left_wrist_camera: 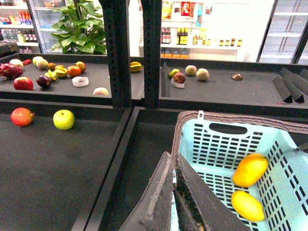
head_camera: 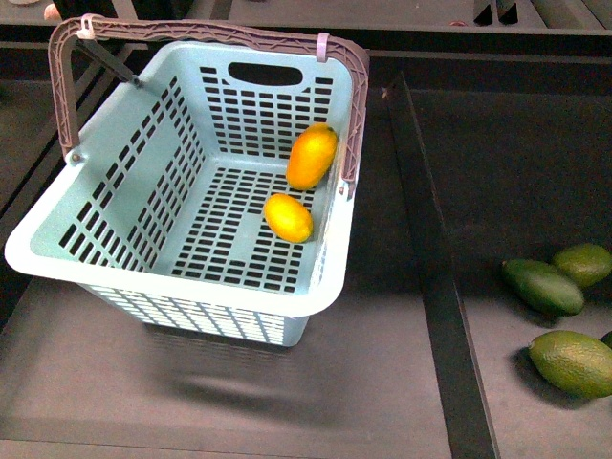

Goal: Pick lemon and mango into basket

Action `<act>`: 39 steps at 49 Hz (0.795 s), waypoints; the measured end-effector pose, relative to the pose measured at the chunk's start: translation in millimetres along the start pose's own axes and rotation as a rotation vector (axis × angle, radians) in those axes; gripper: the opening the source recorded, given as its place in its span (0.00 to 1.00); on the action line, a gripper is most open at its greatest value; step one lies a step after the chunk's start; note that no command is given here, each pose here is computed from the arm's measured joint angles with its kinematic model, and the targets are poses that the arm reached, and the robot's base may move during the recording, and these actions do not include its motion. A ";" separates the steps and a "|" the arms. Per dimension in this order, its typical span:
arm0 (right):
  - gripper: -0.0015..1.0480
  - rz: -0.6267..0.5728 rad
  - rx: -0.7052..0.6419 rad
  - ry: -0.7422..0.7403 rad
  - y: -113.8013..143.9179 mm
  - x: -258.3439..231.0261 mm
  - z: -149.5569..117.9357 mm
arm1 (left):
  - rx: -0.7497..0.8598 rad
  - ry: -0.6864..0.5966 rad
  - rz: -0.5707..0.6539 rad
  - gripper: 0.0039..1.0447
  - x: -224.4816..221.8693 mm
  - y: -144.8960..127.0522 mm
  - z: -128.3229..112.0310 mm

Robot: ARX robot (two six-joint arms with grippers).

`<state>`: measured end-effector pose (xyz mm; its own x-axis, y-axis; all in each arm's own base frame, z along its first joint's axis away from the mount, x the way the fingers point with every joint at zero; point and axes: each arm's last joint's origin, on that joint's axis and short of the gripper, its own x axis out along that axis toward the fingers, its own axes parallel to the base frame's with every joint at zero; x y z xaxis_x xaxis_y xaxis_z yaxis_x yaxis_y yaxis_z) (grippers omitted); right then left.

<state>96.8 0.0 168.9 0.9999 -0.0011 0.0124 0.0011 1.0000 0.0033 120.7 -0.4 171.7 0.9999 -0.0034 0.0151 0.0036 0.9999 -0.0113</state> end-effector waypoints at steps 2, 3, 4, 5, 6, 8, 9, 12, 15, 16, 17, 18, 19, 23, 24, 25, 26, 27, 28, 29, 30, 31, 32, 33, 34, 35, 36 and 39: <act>0.92 0.000 0.000 0.000 0.0 0.0 0.0 | 0.000 -0.001 0.000 0.03 -1.5 0.0 0.2; 0.92 0.000 0.000 0.000 0.0 0.0 0.0 | 0.000 -0.002 0.000 0.03 -2.0 0.0 0.3; 0.92 0.000 0.000 0.000 0.0 0.0 0.0 | 0.000 -0.002 0.000 0.03 -2.5 0.0 0.3; 0.92 0.000 0.000 0.000 0.0 0.0 0.0 | 0.000 -0.002 0.000 0.03 -3.0 0.0 0.3; 0.92 0.000 0.000 0.000 0.0 0.0 0.0 | 0.000 -0.001 0.000 0.03 -3.4 0.0 0.3; 0.92 0.000 0.000 0.000 0.0 0.0 0.0 | 0.000 -0.001 0.000 0.03 -4.4 0.0 0.3; 0.92 0.000 0.000 0.000 0.0 0.0 0.0 | 0.000 -0.002 0.000 0.03 -4.9 0.0 0.3; 0.92 0.000 0.000 0.000 0.0 0.0 0.0 | 0.000 -0.001 0.000 0.03 -6.2 0.0 0.3; 0.92 0.000 0.000 0.000 0.0 0.0 0.0 | 0.000 -0.001 0.000 0.03 -7.5 0.0 0.3; 0.92 0.000 0.000 0.000 0.0 0.0 0.0 | 0.000 -0.001 0.000 0.03 -7.9 0.0 0.2; 0.92 0.000 0.000 0.000 0.0 0.0 0.0 | 0.000 -0.002 0.000 0.03 -8.3 0.0 0.3; 0.92 0.000 0.000 0.000 0.0 0.0 0.0 | 0.000 -0.002 0.000 0.03 -8.7 0.0 0.2; 0.92 0.000 0.000 0.000 0.0 0.0 0.0 | 0.000 -0.002 0.000 0.03 -8.9 0.0 0.2; 0.92 0.000 0.000 0.000 0.0 0.0 0.0 | 0.000 -0.002 0.000 0.03 -10.3 0.0 0.1; 0.92 0.000 0.000 0.000 0.0 0.0 0.0 | 0.000 -0.002 0.000 0.03 -10.6 0.0 0.1; 0.92 0.000 0.000 0.000 0.0 0.0 0.0 | 0.000 -0.002 0.000 0.03 -11.1 0.0 0.1; 0.92 0.000 0.000 0.000 0.0 0.0 0.0 | 0.000 -0.002 0.000 0.03 -11.5 0.0 0.1; 0.92 0.000 0.000 0.000 0.0 0.0 0.0 | 0.000 -0.002 0.000 0.03 -11.8 0.0 0.0; 0.92 0.000 0.000 0.000 0.0 0.0 0.0 | 0.000 -0.001 0.000 0.03 -12.2 0.0 -0.1; 0.92 0.000 0.000 0.000 0.0 0.0 0.0 | 0.000 -0.001 0.000 0.03 -13.1 0.0 -0.2; 0.92 0.000 0.000 0.000 0.0 0.0 0.0 | 0.000 0.018 0.000 0.03 -15.6 0.0 -2.3; 0.92 0.000 0.000 0.000 0.0 0.0 0.0 | 0.000 0.032 0.000 0.03 -18.6 0.0 -4.3; 0.92 0.000 0.000 0.000 0.0 0.0 0.0 | 0.000 0.029 0.000 0.03 -21.0 0.0 -4.5; 0.92 0.000 0.000 0.000 0.0 0.0 0.0 | 0.000 0.019 0.000 0.03 -22.1 0.0 -3.9; 0.92 0.000 0.000 0.000 0.0 0.0 0.0 | 0.000 0.010 0.000 0.03 -23.0 0.0 -3.2; 0.92 0.000 0.000 0.000 0.0 0.0 0.0 | 0.000 0.006 0.000 0.03 -23.3 0.0 -2.9; 0.92 0.000 0.000 0.000 0.0 0.0 0.0 | 0.000 0.005 0.000 0.03 -23.4 0.0 -2.9; 0.92 0.000 0.000 0.000 0.0 0.0 0.0 | 0.000 0.003 0.000 0.03 -23.6 0.0 -2.7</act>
<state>96.8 0.0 168.9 0.9999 -0.0011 0.0124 0.0011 1.0000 0.0029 97.2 -0.3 168.6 0.9999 -0.0034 0.0124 0.0036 0.9999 -0.0109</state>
